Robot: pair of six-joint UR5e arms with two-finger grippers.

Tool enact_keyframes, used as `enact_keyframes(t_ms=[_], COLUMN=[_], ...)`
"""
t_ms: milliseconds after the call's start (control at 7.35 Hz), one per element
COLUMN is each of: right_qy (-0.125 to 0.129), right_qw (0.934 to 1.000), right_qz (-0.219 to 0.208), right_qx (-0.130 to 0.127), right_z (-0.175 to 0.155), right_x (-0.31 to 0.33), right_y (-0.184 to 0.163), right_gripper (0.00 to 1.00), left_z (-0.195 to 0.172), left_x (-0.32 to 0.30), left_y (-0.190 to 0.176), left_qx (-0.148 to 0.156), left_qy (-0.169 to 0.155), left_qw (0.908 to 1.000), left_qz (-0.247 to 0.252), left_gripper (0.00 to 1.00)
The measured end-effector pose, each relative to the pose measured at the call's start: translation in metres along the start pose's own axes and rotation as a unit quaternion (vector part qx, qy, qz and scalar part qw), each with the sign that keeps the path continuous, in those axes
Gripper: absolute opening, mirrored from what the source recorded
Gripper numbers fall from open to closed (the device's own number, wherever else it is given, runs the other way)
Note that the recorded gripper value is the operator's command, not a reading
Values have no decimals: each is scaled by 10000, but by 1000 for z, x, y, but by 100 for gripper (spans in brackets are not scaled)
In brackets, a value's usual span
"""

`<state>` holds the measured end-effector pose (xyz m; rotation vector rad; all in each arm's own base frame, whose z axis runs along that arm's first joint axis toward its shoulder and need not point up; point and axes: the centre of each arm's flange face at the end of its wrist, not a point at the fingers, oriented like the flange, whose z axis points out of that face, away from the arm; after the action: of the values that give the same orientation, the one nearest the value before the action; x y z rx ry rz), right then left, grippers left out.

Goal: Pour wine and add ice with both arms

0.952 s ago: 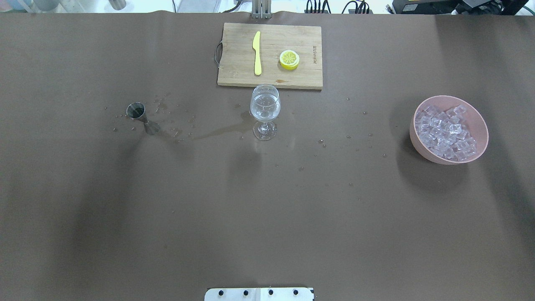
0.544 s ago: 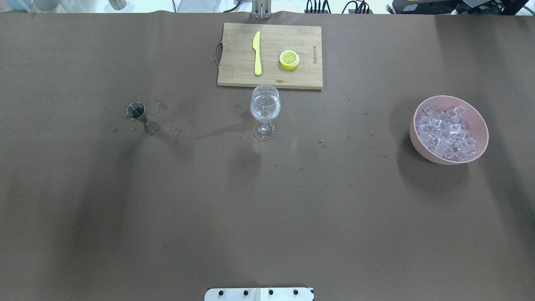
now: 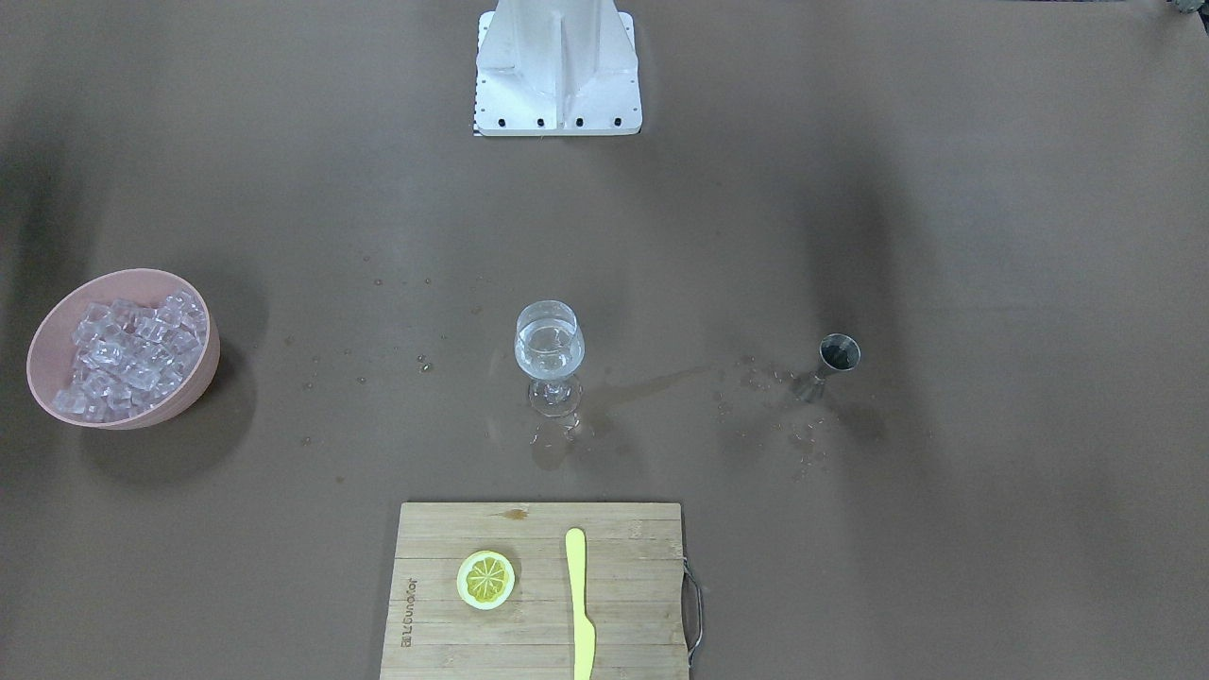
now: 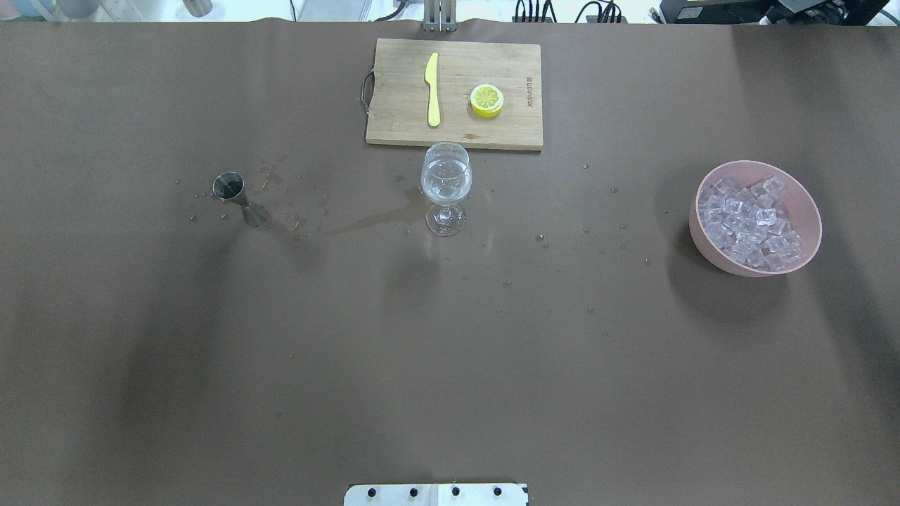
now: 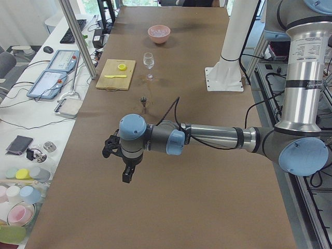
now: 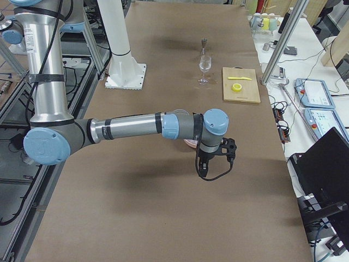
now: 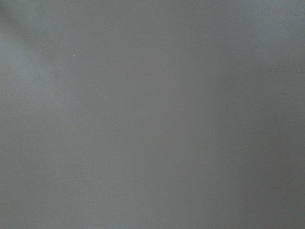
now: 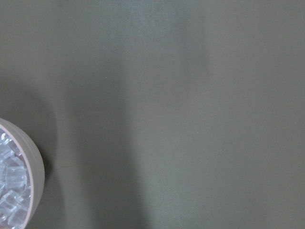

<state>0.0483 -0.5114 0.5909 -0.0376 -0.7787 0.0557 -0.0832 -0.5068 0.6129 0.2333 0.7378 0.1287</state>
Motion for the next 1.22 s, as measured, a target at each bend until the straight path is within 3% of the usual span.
enact_keyframes(t_ms=[1224], right_qy=[-32], right_qw=[10000], right_qz=[-48], right_qx=[47], right_z=[-5], right_x=[-6], right_y=[-4], right_gripper=[100], left_z=[-16], left_x=[17], left_y=[-10], left_qx=[264], left_qy=[-23], left_qw=[9992], left_qz=[287], left_gripper=[98])
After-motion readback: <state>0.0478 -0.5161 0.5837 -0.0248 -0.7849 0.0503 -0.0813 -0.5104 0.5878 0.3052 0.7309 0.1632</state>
